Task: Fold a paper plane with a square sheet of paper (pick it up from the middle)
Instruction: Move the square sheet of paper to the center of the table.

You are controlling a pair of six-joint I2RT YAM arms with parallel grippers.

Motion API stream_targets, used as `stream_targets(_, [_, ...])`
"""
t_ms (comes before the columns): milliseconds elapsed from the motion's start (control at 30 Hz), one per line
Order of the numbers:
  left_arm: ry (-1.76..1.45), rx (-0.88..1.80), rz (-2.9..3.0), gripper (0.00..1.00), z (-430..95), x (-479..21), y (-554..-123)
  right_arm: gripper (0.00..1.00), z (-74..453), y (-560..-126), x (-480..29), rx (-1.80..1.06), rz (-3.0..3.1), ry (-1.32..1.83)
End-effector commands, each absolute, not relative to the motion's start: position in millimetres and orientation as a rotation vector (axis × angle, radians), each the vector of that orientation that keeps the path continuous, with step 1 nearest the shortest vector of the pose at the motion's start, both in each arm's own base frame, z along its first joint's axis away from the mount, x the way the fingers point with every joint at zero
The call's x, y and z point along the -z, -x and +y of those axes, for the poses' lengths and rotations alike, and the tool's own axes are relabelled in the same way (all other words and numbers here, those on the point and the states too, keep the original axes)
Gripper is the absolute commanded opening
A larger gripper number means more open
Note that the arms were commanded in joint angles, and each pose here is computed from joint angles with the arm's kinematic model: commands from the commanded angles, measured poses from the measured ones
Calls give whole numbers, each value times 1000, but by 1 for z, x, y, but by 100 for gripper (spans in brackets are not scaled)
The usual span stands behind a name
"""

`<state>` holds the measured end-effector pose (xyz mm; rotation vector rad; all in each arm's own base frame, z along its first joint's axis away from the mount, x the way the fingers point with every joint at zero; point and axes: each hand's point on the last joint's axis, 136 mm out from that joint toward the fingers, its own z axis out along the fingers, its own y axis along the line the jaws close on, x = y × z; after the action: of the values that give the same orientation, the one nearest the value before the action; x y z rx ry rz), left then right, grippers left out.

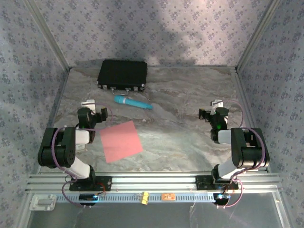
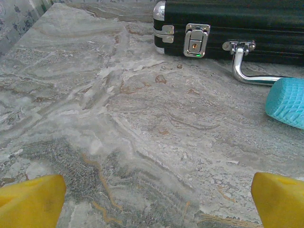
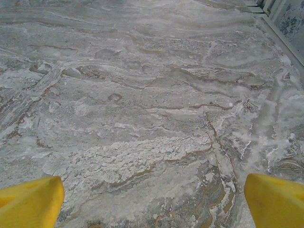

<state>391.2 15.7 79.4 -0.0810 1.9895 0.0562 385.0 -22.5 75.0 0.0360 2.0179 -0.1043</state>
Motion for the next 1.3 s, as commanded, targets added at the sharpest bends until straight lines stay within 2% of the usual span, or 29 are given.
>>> stream_targets(0, [68, -44, 1964, 100, 14, -89, -398, 99, -20, -391, -83, 89, 1993, -36])
stream_targets(1267, [45, -11, 1963, 100, 10, -88, -398, 99, -17, -390, -83, 83, 1989, -13])
